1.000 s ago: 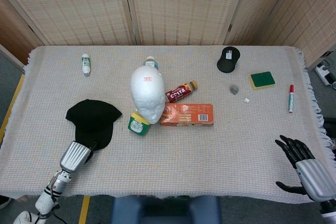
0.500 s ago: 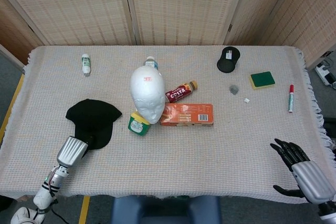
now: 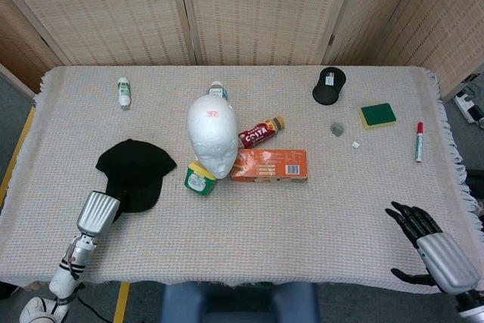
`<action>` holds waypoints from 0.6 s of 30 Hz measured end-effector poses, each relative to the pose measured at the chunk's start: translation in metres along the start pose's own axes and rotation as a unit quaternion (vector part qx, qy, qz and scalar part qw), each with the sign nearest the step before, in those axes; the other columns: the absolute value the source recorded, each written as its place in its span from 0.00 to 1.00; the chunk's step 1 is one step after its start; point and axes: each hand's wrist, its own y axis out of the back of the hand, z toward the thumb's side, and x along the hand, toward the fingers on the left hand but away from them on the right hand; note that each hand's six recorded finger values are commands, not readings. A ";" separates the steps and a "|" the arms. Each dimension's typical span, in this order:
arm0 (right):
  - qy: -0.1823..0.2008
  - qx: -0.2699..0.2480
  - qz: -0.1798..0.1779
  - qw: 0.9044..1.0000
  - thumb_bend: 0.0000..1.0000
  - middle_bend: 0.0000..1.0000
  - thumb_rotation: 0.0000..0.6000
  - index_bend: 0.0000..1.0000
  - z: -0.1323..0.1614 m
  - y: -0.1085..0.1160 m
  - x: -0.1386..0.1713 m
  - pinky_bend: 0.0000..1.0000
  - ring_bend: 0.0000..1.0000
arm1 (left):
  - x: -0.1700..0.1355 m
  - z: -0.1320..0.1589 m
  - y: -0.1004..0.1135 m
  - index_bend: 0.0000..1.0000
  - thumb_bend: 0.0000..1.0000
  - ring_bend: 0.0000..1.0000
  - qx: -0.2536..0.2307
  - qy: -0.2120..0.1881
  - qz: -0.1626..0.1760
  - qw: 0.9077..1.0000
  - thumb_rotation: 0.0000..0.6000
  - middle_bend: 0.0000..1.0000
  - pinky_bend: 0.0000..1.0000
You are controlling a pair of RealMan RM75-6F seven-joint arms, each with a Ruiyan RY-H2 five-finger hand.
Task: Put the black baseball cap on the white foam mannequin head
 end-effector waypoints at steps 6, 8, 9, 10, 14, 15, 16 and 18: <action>0.003 -0.001 0.003 1.000 0.08 0.00 1.00 0.00 0.001 0.000 0.001 0.00 0.00 | 0.006 -0.008 0.011 0.68 0.44 1.00 -0.014 0.024 0.028 0.999 1.00 1.00 1.00; 0.003 -0.002 0.002 1.000 0.08 0.00 1.00 0.00 0.001 0.001 0.002 0.00 0.00 | 0.008 -0.012 0.013 0.68 0.44 1.00 -0.014 0.028 0.033 0.999 1.00 1.00 1.00; 0.004 -0.002 0.002 1.000 0.08 0.00 1.00 0.00 0.001 0.001 0.002 0.00 0.00 | 0.008 -0.013 0.015 0.69 0.44 1.00 -0.013 0.029 0.035 0.999 1.00 1.00 1.00; 0.004 -0.003 0.003 1.000 0.08 0.00 1.00 0.00 0.001 0.001 0.002 0.00 0.00 | 0.008 -0.015 0.016 0.69 0.44 1.00 -0.013 0.030 0.039 0.999 1.00 1.00 1.00; 0.005 -0.003 0.005 1.000 0.08 0.00 1.00 0.00 0.001 0.000 0.002 0.00 0.00 | 0.010 -0.020 0.025 0.71 0.46 1.00 -0.015 0.036 0.057 0.998 1.00 1.00 1.00; 0.006 -0.003 0.006 1.000 0.08 0.00 1.00 0.00 0.001 0.000 0.002 0.00 0.00 | 0.010 -0.022 0.027 0.72 0.46 1.00 -0.016 0.037 0.063 0.997 1.00 1.00 1.00; 0.007 -0.004 0.006 1.000 0.08 0.00 1.00 0.00 0.001 0.000 0.002 0.00 0.00 | 0.011 -0.023 0.031 0.72 0.47 1.00 -0.018 0.038 0.072 0.997 1.00 1.00 1.00; 0.008 -0.005 0.008 1.000 0.08 0.00 1.00 0.00 0.002 0.000 0.002 0.00 0.00 | 0.013 -0.026 0.038 0.72 0.48 1.00 -0.020 0.038 0.088 0.995 1.00 1.00 1.00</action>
